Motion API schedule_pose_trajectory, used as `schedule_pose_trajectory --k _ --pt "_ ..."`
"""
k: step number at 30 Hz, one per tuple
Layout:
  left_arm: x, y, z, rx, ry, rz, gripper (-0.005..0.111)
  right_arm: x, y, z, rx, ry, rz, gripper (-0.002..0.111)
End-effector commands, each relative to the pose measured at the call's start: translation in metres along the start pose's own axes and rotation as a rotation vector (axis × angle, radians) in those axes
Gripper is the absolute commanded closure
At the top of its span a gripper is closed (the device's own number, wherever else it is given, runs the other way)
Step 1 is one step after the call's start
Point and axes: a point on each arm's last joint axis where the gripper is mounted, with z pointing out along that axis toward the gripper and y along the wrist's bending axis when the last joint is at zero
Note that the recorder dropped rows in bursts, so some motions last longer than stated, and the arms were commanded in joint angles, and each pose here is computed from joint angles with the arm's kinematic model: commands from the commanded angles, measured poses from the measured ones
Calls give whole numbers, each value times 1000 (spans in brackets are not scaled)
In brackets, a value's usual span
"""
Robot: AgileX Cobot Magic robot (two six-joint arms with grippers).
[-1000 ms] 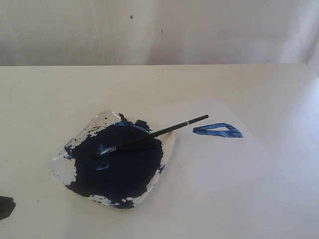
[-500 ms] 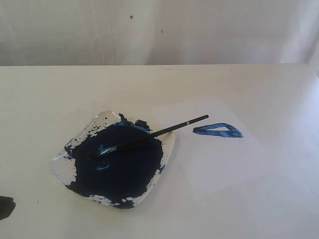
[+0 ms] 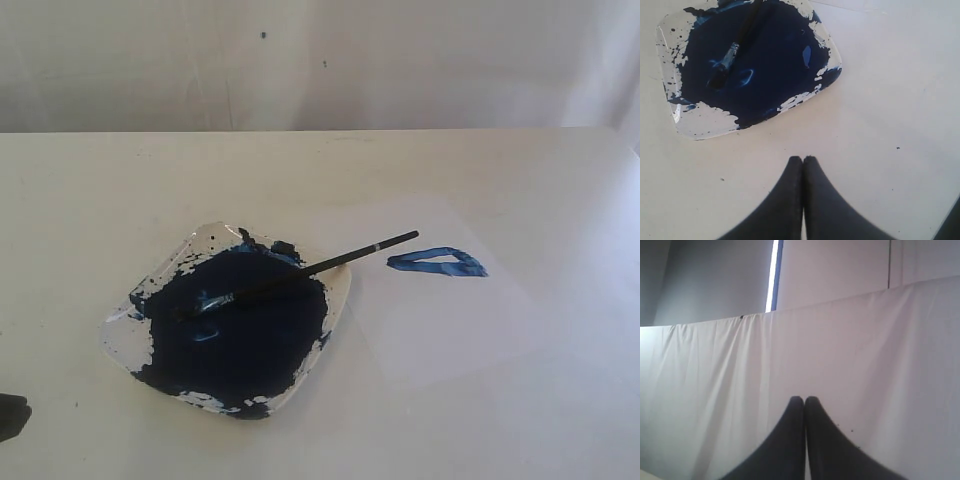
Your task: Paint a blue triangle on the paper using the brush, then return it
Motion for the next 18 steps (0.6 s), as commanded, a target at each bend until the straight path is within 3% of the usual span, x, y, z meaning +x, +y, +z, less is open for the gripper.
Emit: schedule_pose_trajectory --k 1,5,10,18 --pt "2 -1 0 6 -2 -21 107 -4 -9 -1 114 -47 -24 108" --pt "2 -1 0 6 -2 -21 107 -7 -16 -2 189 -84 -25 108" --pt "2 -1 0 6 -2 -21 107 -3 -17 -2 196 -75 -23 108" --pt "2 -1 0 6 -2 -21 107 48 -33 2 349 49 -19 108"
